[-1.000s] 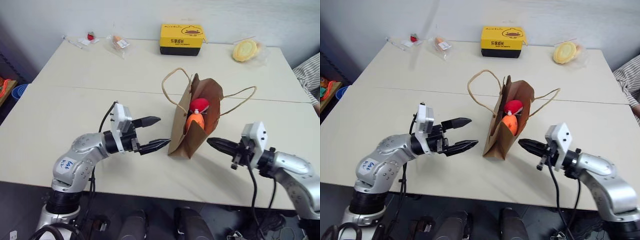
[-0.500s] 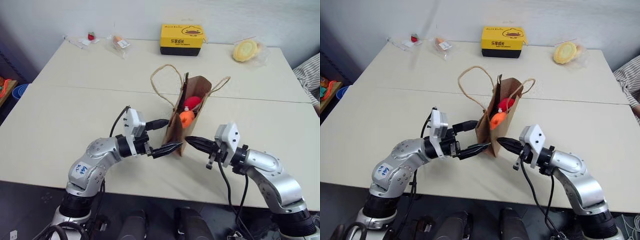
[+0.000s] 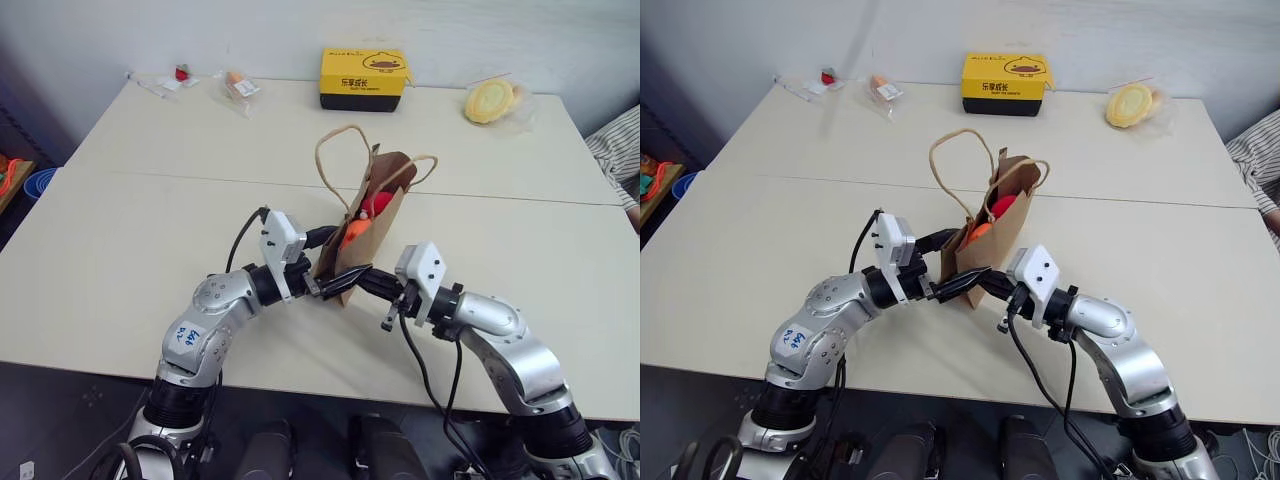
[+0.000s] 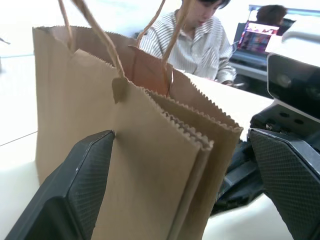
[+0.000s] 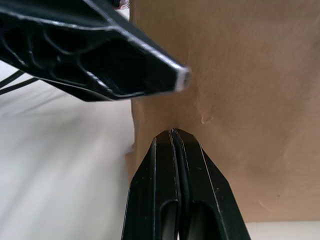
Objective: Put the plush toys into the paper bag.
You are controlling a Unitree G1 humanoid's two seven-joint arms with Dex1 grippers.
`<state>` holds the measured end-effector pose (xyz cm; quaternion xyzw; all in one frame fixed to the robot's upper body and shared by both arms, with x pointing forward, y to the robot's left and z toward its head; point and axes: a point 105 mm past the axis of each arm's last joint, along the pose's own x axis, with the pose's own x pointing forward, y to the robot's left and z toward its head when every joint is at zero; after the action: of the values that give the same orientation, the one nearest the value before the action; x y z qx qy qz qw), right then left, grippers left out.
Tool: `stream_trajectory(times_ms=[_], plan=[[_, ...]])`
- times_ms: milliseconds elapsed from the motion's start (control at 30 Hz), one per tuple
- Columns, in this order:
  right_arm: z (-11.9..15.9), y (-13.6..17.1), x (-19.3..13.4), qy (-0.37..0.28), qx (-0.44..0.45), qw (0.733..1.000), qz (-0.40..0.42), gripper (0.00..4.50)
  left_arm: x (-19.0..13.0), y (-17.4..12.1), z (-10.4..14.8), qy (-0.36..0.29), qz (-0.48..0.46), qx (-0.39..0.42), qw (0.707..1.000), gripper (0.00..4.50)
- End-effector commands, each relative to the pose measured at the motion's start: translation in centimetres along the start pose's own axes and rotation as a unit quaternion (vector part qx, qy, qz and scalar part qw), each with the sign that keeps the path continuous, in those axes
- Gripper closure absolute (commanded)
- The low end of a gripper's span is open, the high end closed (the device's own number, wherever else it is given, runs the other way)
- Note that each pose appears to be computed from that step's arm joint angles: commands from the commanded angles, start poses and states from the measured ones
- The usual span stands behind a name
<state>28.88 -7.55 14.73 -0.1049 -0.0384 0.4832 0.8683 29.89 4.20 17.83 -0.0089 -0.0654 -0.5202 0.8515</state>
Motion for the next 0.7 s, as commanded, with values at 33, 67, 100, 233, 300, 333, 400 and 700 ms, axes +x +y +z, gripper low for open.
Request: stream_trajectory(times_ms=[33,67,100,233,300,333,400,700], plan=[[1.1,0.1,0.6,-0.017,-0.024,1.0,-0.004,4.45,0.2,-0.2,0.5,-0.008,0.007,0.019,1.0,0.0],[1.1,0.1,0.8,-0.018,-0.024,1.0,-0.005,4.48,0.2,-0.1,0.5,-0.009,0.011,0.02,1.0,0.2],[1.1,0.2,0.9,-0.018,-0.025,1.0,-0.003,4.5,0.2,0.0,0.4,-0.009,0.019,0.021,1.0,0.43],[1.1,0.4,1.1,-0.019,-0.027,0.999,-0.001,4.5,-0.1,0.6,0.5,-0.012,0.04,0.026,0.999,1.54],[0.9,0.4,1.0,-0.017,-0.028,0.999,-0.001,4.5,-0.3,0.8,0.6,-0.017,0.044,0.014,0.999,2.24],[0.8,0.4,1.0,-0.016,-0.028,0.999,-0.001,4.5,-0.4,0.8,0.7,-0.019,0.043,0.009,0.999,2.59],[0.7,0.4,0.8,-0.012,-0.029,0.999,-0.001,4.5,-0.5,0.9,0.8,-0.021,0.041,0.01,0.999,3.27],[0.6,-0.4,-3.2,0.01,-0.021,1.0,-0.02,4.5,-5.0,1.9,0.8,0.059,-0.101,0.042,0.992,4.48]])
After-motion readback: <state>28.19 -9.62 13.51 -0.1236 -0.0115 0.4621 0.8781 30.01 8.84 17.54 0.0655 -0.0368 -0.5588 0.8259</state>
